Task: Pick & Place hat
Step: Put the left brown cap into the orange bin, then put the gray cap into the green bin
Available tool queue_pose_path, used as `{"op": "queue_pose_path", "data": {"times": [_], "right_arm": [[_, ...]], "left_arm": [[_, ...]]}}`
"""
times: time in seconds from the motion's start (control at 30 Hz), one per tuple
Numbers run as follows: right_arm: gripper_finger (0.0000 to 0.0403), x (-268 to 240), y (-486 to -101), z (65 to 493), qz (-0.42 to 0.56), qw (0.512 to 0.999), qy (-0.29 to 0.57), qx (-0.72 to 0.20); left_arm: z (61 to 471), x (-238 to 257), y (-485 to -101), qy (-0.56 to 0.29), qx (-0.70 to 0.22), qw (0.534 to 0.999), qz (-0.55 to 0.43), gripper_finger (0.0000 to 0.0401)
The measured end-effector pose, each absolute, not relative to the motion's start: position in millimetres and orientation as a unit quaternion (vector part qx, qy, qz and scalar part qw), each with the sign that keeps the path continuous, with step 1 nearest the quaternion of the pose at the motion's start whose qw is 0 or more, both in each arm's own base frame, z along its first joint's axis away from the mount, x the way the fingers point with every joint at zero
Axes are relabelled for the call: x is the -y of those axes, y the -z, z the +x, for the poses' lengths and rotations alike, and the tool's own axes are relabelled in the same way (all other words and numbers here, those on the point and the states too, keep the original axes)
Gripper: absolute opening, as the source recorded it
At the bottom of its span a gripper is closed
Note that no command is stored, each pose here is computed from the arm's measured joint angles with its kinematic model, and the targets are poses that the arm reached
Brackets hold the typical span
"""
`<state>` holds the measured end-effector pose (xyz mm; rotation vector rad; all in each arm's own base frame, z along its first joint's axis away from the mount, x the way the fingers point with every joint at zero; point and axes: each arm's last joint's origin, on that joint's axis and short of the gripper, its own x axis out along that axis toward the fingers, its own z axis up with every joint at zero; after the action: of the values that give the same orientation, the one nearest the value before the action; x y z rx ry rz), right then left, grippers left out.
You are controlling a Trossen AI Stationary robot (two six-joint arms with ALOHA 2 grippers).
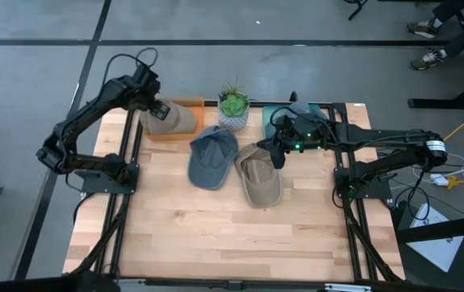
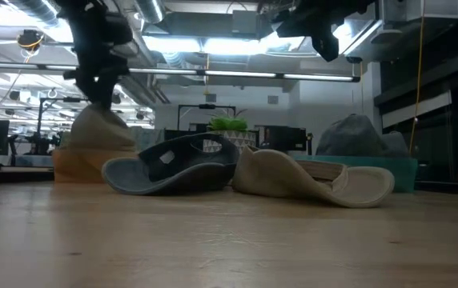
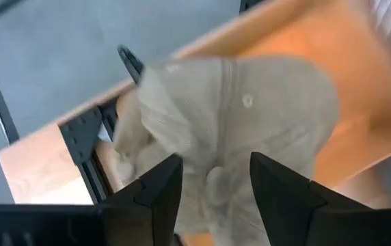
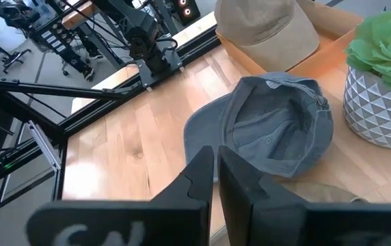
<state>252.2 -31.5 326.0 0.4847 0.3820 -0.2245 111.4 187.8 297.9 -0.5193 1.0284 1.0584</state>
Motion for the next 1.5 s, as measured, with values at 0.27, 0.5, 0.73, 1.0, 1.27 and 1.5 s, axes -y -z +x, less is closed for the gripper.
{"op": "queue_pose_path", "data": {"times": [0.27,0.5,0.73,1.0,1.27,1.5], "right_arm": [[0.0023,31,-326,252,0.237,0.947,0.11,-0.188],[0.0023,31,-326,252,0.227,0.949,0.108,-0.189],[0.0023,32,-326,252,0.225,0.95,0.108,-0.189],[0.0023,31,-326,252,0.226,0.949,0.108,-0.19],[0.0023,29,-322,251,0.235,0.945,0.079,-0.216],[0.0023,19,-308,244,0.256,0.917,0.091,-0.291]], "left_arm": [[108,-176,-347,-0.467,-0.363,0.77,-0.239,0.0167],[112,-168,-337,-0.42,-0.381,0.776,-0.277,0.0086],[110,-168,-306,-0.48,-0.447,0.717,-0.237,0.0008],[106,-164,-266,-0.476,-0.497,0.684,-0.242,0.0002],[110,-163,-279,-0.494,-0.448,0.699,-0.257,0.0002],[118,-147,-332,-0.437,-0.339,0.795,-0.249,0.0007]]}}
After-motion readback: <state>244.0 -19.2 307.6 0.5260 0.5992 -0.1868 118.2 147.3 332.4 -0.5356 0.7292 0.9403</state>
